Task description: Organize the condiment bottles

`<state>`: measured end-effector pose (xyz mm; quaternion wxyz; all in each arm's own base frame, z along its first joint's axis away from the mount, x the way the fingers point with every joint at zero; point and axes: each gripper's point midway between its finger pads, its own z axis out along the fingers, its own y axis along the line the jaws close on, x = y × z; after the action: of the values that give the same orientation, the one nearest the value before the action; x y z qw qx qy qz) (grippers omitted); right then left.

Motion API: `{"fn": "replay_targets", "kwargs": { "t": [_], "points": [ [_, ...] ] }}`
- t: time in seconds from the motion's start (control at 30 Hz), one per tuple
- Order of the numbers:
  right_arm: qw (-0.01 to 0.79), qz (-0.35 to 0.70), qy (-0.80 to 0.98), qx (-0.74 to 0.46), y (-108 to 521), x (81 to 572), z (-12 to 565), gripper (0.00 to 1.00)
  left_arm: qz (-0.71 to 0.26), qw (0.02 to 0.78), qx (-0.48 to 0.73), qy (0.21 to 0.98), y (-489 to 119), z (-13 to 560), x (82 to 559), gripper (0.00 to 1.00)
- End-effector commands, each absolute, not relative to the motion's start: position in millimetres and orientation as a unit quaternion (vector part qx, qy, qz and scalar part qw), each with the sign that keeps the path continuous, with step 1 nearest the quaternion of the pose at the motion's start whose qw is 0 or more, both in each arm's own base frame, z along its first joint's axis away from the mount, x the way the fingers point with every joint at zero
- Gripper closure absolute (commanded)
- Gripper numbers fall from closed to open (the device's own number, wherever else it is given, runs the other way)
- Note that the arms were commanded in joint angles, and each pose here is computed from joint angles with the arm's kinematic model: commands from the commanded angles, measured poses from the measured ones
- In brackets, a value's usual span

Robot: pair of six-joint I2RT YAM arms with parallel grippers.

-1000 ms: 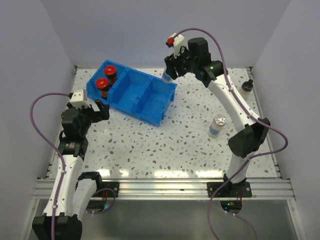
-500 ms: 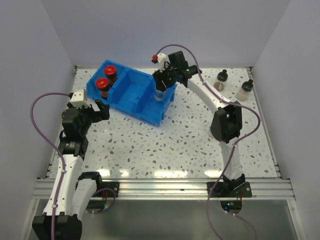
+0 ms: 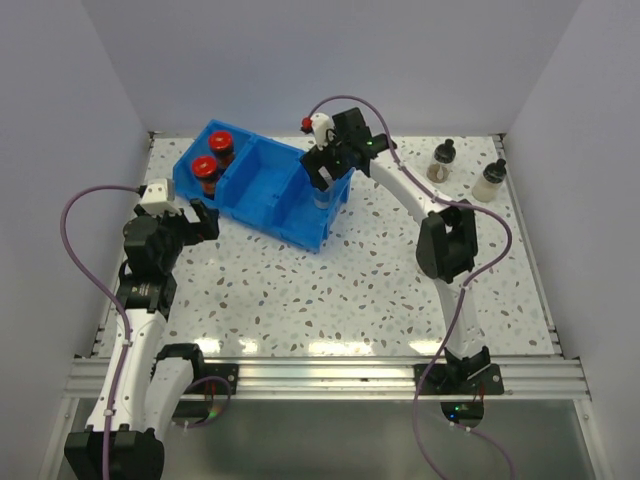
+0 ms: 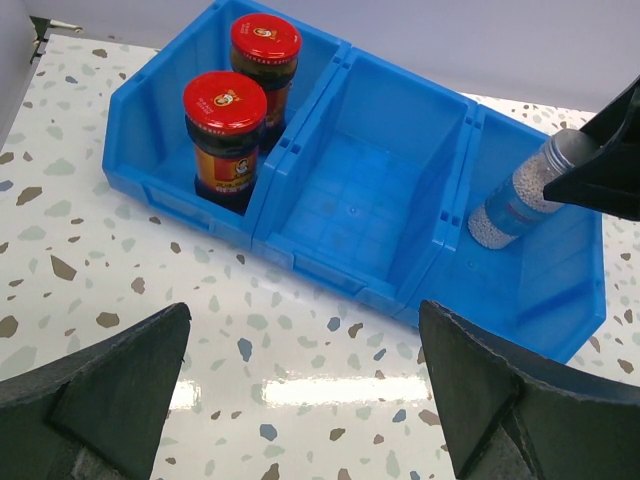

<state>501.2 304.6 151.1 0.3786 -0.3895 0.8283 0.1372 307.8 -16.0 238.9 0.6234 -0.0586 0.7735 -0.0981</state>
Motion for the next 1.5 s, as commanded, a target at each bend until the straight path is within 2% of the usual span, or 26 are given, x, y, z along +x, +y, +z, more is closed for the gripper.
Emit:
{"fn": "replay_targets", "kwargs": {
  "t": [0.0,0.1,0.13,0.27,0.3,0.4,0.43,0.47,0.53,0.57,0.8,0.9,1.0,1.27,1.47],
  "points": [
    [0.440,0.132,0.794,-0.399,308.9,506.9,210.5,0.01,-0.097,0.640,-0.054,0.760,-14.9,249.9,309.1,0.00],
    [0.455,0.139,0.777,-0.412,306.6,493.8,239.5,0.01,-0.097,0.639,-0.055,0.761,-14.9,249.1,309.2,0.00],
    [0.471,0.150,0.763,-0.417,305.5,484.2,263.6,0.02,-0.096,0.639,-0.054,0.761,-14.8,249.2,308.9,0.00],
    [0.480,0.163,0.735,-0.451,293.9,445.1,297.4,0.01,-0.096,0.642,-0.054,0.759,-14.6,251.3,308.2,0.00],
    [0.461,0.159,0.738,-0.466,287.3,433.5,286.2,0.01,-0.096,0.642,-0.055,0.759,-14.2,251.4,307.9,0.00],
    [0.463,0.141,0.732,-0.479,263.3,403.8,302.9,0.01,-0.098,0.644,-0.053,0.757,-15.5,252.9,306.6,0.00],
    [0.438,0.136,0.747,-0.481,252.8,393.5,282.0,0.01,-0.098,0.647,-0.052,0.755,-15.6,255.3,306.2,0.00],
    [0.453,0.123,0.745,-0.475,239.3,381.7,296.2,0.01,-0.099,0.647,-0.053,0.754,-15.4,255.7,306.3,0.00],
    [0.431,0.106,0.767,-0.464,214.6,368.7,272.4,0.01,-0.101,0.649,-0.052,0.753,-16.5,256.6,305.6,0.00],
    [0.447,0.091,0.767,-0.451,198.1,359.3,284.5,0.01,-0.102,0.649,-0.050,0.752,-17.1,257.5,305.2,0.00],
    [0.413,0.031,0.851,-0.322,63.4,329.5,247.3,0.01,-0.112,0.650,-0.046,0.750,-21.1,258.1,304.6,0.00],
    [0.383,0.004,0.878,-0.287,25.8,316.0,224.5,0.01,-0.117,0.650,-0.044,0.750,-22.8,258.1,304.9,0.00],
    [0.361,0.008,0.895,-0.263,6.3,307.6,208.0,0.01,-0.120,0.649,-0.042,0.750,-24.4,257.8,304.7,0.00],
    [0.313,0.104,0.907,-0.261,31.0,293.5,170.9,0.01,-0.120,0.648,-0.043,0.751,-24.0,256.2,304.8,0.00],
    [0.292,0.119,0.915,-0.252,33.3,295.0,152.5,0.01,-0.121,0.647,-0.042,0.751,-24.7,256.2,305.1,0.00]
  ]
}}
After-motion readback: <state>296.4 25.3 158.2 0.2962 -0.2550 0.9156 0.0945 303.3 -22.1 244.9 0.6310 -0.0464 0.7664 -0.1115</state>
